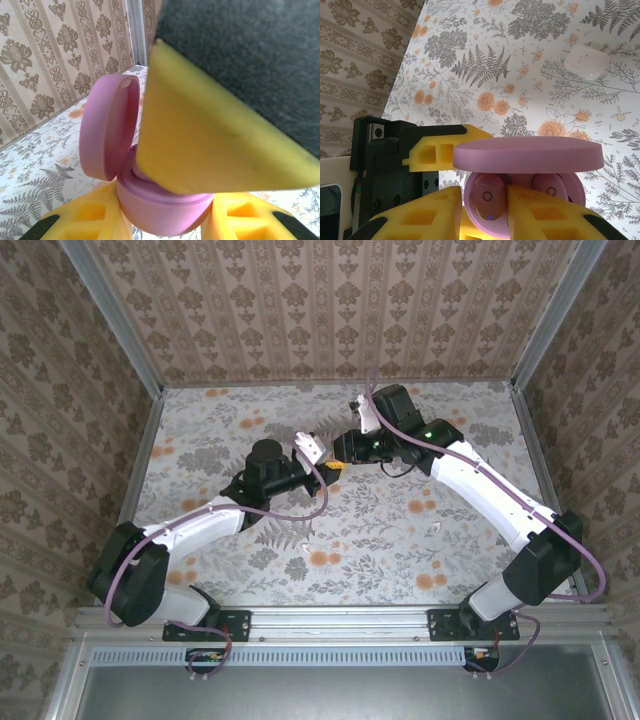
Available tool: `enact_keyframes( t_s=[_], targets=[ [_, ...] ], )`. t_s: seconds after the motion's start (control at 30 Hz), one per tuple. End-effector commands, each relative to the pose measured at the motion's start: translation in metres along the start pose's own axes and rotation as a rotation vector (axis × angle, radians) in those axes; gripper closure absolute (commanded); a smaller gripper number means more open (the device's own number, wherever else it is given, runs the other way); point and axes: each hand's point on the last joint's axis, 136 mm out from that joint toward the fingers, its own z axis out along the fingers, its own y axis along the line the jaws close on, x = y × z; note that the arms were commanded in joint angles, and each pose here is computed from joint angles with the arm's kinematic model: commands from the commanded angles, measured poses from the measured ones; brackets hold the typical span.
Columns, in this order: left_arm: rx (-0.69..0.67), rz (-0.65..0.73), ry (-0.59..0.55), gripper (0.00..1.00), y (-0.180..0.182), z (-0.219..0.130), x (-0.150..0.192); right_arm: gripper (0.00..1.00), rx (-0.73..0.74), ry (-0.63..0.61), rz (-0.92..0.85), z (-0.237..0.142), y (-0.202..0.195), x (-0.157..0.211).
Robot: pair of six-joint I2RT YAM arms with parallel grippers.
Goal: Insert the wireless bluetooth earbuds into the charging case
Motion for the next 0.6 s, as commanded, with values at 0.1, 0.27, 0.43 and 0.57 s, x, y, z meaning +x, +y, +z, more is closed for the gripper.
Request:
enact_keyframes(
  t_s=[0.1, 0.27, 0.43, 0.57],
  targets=[
    [0.001, 0.050, -0.066, 0.67, -0.003, -0.004, -0.027, 0.67, -0.019, -0.023, -0.018, -0.011, 0.011, -0.008],
    [-0.005, 0.054, -0.071, 0.67, -0.002, -0.006, -0.029, 0.67, -0.017, -0.023, -0.020, -0.015, 0.011, -0.007],
    [-0.004, 0.052, -0.075, 0.67, -0.002, -0.005, -0.030, 0.67, -0.016, -0.023, -0.019, -0.018, 0.011, -0.005],
    [-0.002, 0.053, -0.081, 0.68, -0.002, -0.004, -0.032, 0.67, -0.019, -0.025, -0.021, -0.022, 0.013, -0.005]
  ],
)
